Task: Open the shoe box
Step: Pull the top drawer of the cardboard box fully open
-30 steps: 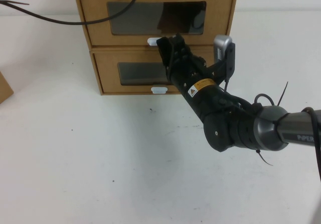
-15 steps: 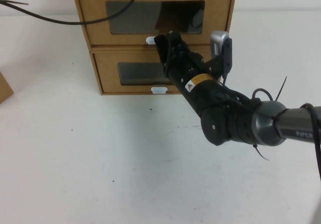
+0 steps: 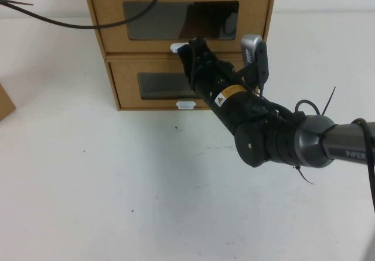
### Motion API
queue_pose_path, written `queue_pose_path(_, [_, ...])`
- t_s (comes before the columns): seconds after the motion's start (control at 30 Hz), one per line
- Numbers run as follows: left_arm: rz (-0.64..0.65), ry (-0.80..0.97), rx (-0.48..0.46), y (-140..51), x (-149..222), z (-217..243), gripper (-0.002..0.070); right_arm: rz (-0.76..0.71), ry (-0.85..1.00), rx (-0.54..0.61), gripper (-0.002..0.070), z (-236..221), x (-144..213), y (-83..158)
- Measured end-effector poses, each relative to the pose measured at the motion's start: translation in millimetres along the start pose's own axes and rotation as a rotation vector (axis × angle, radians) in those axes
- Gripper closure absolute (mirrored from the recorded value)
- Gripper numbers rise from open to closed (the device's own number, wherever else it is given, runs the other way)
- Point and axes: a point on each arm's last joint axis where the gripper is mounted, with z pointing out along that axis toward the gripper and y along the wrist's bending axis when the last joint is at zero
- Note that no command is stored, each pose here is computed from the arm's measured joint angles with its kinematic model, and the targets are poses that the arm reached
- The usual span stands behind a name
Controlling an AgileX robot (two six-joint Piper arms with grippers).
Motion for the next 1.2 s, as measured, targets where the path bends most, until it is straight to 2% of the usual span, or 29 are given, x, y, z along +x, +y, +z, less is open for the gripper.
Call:
queue_pose_path(0.4, [0.012,0.017,-0.014,3.0,2,-2,0.068,0.017,0.092,-0.036,0.0676,0,5,-3])
queue_pose_path(0.8, [0.002,0.024,0.011,-0.1,2,-2,0.068,0.056,0.135,-0.112,0.0678,-21,11,-16])
queue_pose_path(1.2, [0.0,0.027,0.02,-1.6,2,-2,0.068,0.1,0.195,-0.153,0.0678,-26,11,-17])
